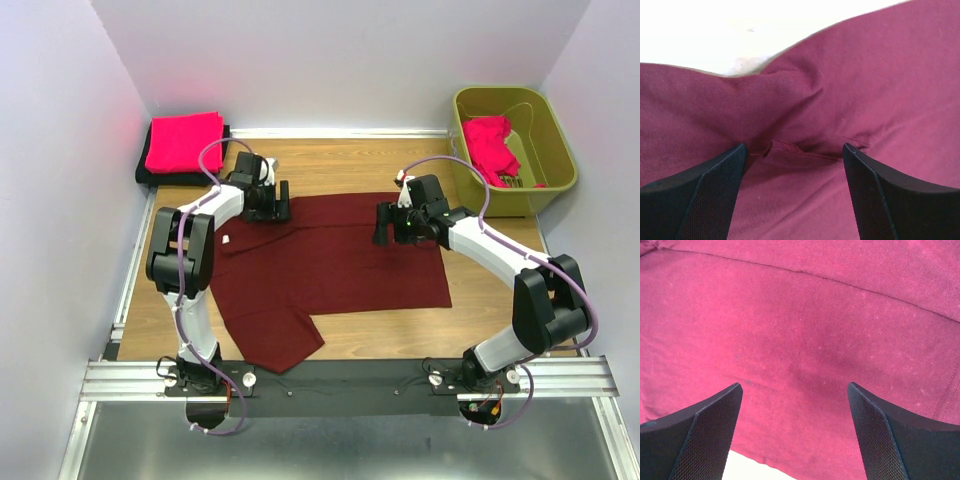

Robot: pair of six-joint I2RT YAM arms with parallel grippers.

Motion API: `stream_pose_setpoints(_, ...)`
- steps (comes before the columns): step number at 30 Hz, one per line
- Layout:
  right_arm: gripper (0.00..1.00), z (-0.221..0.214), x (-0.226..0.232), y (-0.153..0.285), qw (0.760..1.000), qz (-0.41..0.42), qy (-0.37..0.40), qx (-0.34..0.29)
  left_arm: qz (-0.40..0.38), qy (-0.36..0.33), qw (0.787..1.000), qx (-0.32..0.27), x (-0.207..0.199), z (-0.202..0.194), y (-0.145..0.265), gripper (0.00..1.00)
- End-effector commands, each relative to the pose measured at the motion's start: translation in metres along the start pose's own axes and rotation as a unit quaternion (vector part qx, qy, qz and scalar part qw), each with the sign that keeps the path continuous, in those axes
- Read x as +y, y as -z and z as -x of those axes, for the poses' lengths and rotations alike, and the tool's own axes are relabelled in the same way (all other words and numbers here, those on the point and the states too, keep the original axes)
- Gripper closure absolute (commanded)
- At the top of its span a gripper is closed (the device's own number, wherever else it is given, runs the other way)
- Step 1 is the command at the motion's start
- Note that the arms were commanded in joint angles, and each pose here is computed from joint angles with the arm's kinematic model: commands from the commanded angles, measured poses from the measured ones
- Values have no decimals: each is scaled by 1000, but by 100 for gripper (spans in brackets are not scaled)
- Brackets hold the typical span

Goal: Fold and stack the t-shirts
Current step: Fold the tshirt

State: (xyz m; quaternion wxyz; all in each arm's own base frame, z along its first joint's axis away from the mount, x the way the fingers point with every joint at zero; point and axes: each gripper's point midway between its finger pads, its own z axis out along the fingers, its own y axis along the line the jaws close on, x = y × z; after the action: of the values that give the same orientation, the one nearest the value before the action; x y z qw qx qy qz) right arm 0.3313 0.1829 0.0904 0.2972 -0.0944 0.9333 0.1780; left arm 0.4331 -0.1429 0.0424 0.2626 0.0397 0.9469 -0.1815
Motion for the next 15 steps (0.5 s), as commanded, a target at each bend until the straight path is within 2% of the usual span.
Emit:
stream_pose_setpoints(1,8,0,-2,-1,1000,-11,9,4,-39,-9,999,12,-22,-10,14,15)
stream_pose_setpoints(4,8,0,-3,-1,1000,-11,10,5,-35,-9,999,8,-22,-13,16,15)
stream_pose_setpoints(9,8,-4,-3,-2,1000,-10,11,10,40,3,999,3,6,-14,10,14)
stream_pose_setpoints(11,8,-7,-4,-2,1000,-12,12,12,72,23,997,-5,21,-8,7,12)
stream_pose_setpoints(15,8,-13,-12,-6,999,-30,10,18,87,49,995,-20,39,7,2,12)
